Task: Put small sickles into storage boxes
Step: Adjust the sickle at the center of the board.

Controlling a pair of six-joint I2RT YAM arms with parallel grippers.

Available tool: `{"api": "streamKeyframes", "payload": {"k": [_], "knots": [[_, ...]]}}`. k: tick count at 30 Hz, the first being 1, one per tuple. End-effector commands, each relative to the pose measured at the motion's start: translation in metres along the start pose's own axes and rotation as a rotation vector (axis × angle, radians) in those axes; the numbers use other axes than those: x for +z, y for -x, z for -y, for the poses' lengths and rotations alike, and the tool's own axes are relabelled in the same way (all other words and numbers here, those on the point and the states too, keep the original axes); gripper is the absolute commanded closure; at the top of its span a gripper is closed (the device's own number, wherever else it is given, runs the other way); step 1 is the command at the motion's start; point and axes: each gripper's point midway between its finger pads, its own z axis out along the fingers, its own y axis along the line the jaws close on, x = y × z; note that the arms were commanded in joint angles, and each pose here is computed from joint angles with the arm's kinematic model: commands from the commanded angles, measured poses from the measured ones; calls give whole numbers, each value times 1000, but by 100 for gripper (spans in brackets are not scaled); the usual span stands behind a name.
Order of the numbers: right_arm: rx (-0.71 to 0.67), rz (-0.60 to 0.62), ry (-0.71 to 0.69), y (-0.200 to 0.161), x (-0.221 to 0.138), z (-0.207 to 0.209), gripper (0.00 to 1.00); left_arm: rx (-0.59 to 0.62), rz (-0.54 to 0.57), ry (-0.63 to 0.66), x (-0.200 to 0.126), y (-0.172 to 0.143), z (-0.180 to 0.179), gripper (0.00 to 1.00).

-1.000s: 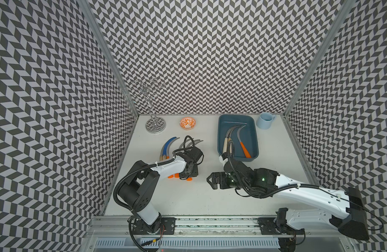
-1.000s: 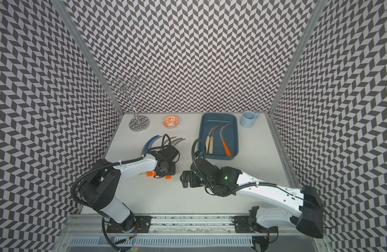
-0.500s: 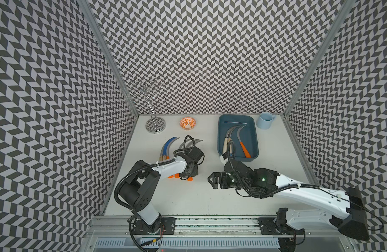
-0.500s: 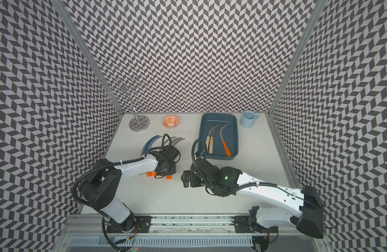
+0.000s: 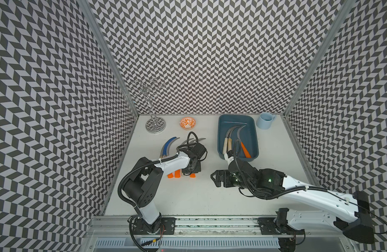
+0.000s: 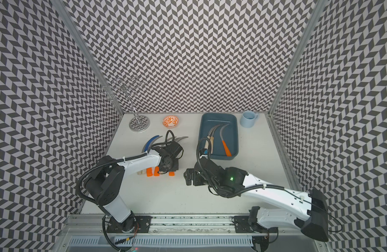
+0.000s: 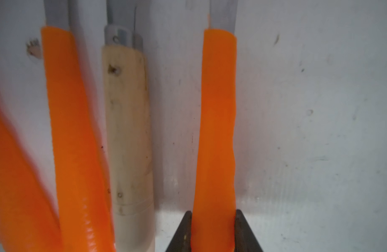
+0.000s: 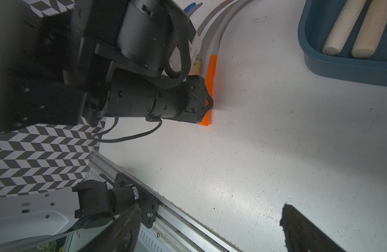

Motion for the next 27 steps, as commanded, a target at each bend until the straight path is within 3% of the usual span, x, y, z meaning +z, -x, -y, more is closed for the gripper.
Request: {"api": "streamKeyframes", "payload": {"k": [1, 19, 27], "knots": [[8, 52, 7, 14, -10, 1, 0, 11, 22, -9, -12, 13, 9, 92], [29, 83, -24, 39, -19, 28, 0, 9, 76, -61, -37, 52, 39, 92], [34, 86, -29, 45, -17, 34, 0, 16, 72, -55, -33, 54, 41, 93]]}}
